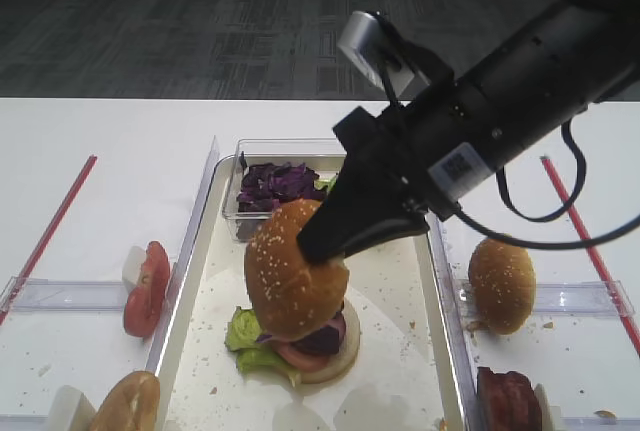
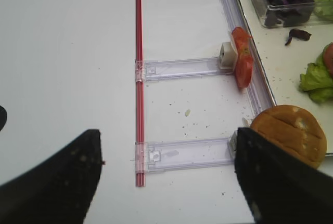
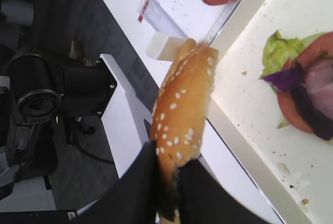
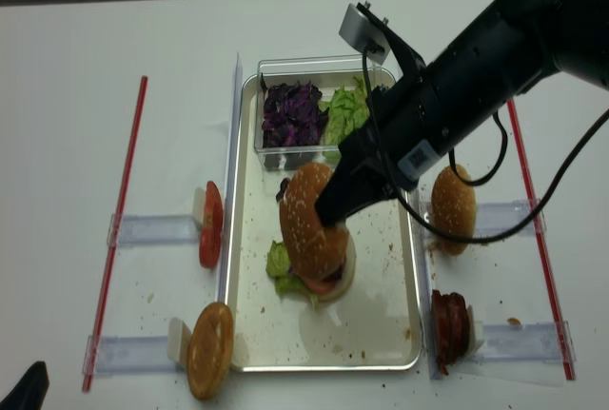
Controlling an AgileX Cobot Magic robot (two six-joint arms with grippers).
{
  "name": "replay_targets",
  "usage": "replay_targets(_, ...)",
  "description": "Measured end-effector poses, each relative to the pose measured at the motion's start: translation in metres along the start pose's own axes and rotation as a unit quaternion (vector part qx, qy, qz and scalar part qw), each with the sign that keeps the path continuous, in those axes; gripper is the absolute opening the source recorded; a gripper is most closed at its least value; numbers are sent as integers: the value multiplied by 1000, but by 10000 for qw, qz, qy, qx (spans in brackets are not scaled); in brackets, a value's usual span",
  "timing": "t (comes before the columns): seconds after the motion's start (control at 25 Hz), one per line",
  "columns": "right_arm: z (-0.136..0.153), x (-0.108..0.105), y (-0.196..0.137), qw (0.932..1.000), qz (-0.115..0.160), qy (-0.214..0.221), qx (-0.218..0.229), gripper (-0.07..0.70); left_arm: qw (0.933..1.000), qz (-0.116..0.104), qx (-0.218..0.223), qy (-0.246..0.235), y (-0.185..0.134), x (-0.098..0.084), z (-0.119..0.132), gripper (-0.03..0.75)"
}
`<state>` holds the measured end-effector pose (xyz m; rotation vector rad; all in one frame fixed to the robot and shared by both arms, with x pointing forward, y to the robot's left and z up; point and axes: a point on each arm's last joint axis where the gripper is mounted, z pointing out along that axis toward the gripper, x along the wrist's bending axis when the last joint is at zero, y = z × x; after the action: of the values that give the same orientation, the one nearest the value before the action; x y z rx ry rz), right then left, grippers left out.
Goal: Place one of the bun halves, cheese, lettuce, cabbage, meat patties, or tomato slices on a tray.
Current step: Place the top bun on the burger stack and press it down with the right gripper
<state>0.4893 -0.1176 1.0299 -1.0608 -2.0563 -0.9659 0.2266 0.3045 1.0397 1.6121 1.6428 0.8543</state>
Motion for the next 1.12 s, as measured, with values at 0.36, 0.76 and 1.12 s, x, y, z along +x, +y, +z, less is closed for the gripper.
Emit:
replay_targets(0.36,21,-17,-34,9963,-21,738,-442,119,10000,0,0,0,0,0,0,493)
replay_targets(0.76,25,-27,-47,9914,-204,874,-951,119,10000,0,0,0,0,0,0,493)
replay_targets(1.12,-3,-62,-45,9861,189,537,-1559,119,10000,0,0,0,0,0,0,493)
